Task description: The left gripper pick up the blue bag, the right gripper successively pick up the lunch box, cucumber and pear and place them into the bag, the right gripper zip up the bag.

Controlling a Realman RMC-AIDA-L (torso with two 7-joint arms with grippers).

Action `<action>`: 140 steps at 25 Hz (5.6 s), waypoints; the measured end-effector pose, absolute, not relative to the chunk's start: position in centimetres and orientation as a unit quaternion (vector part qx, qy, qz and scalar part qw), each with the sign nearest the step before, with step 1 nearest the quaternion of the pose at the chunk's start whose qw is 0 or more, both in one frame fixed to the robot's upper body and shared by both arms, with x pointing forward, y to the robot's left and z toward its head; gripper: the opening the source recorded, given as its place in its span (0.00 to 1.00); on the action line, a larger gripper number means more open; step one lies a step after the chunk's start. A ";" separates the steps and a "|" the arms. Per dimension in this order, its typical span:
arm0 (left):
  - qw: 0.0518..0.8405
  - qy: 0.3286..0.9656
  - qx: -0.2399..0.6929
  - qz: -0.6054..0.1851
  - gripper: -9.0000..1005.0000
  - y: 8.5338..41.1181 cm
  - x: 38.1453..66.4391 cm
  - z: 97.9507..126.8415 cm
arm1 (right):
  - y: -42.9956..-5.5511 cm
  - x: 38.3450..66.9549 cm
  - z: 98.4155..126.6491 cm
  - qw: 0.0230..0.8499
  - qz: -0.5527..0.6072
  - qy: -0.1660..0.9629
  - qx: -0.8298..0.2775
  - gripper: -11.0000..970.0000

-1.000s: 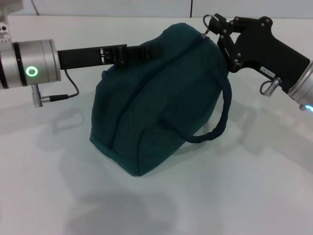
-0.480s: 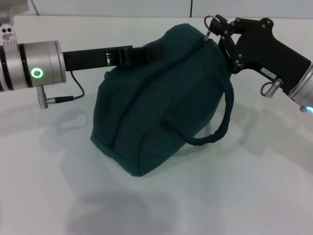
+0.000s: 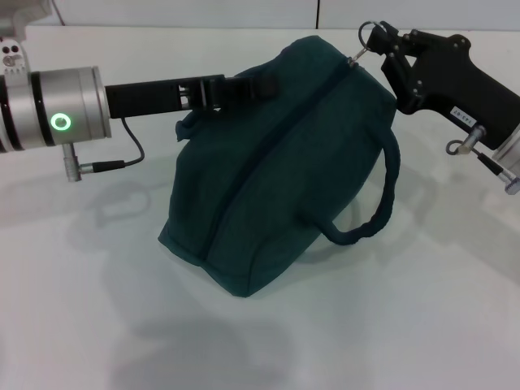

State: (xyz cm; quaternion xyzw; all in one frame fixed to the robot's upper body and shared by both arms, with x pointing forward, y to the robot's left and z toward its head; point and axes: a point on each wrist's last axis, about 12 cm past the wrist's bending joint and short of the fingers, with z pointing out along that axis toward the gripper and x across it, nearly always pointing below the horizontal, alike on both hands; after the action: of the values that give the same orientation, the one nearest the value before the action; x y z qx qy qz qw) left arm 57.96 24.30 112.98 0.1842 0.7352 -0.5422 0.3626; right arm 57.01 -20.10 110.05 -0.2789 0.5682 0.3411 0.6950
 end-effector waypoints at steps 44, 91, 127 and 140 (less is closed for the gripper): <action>0.397 0.629 0.274 -0.609 0.06 23.7 55.6 114.8 | -20.6 57.9 108.7 0.618 0.409 0.650 -0.168 0.03; 0.444 0.660 0.211 -0.568 0.06 20.6 58.5 112.4 | -30.6 54.3 108.4 0.671 0.390 0.628 -0.054 0.63; 0.507 0.609 0.335 -0.510 0.88 26.2 56.1 115.3 | -25.0 51.0 111.1 0.634 0.482 0.475 -0.375 0.63; 0.512 0.575 0.428 -0.473 0.88 30.9 48.7 112.2 | -22.1 49.5 108.3 0.528 0.484 0.500 -0.487 0.63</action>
State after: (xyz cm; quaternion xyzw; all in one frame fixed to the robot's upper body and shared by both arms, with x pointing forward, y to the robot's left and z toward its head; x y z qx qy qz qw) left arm 48.72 30.91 112.18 0.4284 0.5748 -0.4734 0.5118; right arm 49.52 -22.12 108.25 -0.4871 0.5000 0.4842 0.5275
